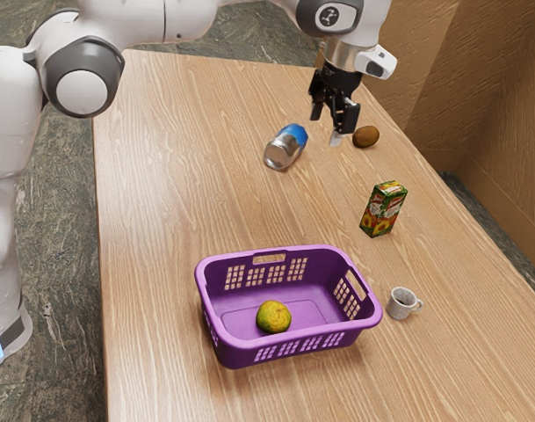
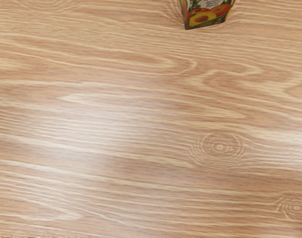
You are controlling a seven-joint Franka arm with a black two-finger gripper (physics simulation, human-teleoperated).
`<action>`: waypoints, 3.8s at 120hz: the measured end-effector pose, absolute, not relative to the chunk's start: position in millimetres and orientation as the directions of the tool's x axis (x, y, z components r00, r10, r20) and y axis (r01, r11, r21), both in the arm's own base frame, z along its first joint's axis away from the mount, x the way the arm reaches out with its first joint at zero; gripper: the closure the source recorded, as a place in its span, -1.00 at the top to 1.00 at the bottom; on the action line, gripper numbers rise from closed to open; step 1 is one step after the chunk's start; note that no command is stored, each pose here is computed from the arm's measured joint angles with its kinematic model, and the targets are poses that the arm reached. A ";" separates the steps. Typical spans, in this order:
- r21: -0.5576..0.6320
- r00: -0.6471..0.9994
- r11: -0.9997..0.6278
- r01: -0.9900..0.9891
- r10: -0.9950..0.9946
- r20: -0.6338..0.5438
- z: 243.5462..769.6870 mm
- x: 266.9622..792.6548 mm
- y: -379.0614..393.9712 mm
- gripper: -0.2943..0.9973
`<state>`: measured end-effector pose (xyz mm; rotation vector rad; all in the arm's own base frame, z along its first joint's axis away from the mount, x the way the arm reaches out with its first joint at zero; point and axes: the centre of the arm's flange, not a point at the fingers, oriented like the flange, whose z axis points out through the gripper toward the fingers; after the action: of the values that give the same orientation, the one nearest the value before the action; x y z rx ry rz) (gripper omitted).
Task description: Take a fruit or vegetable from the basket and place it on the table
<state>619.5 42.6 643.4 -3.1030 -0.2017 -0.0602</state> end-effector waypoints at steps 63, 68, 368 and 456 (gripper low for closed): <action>-0.009 0.984 -0.985 0.171 0.171 0.051 652.1 613.9 39.2 0.54; -0.004 0.988 -0.989 0.146 0.145 0.057 656.6 612.1 26.5 0.54; -0.041 0.274 -0.272 -0.961 -0.960 -0.054 537.8 460.1 -265.4 0.54; -0.004 0.275 -0.275 -0.962 -0.960 -0.045 486.5 507.9 -235.1 0.54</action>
<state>507.9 -235.1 486.5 -2.4833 1.8730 0.0519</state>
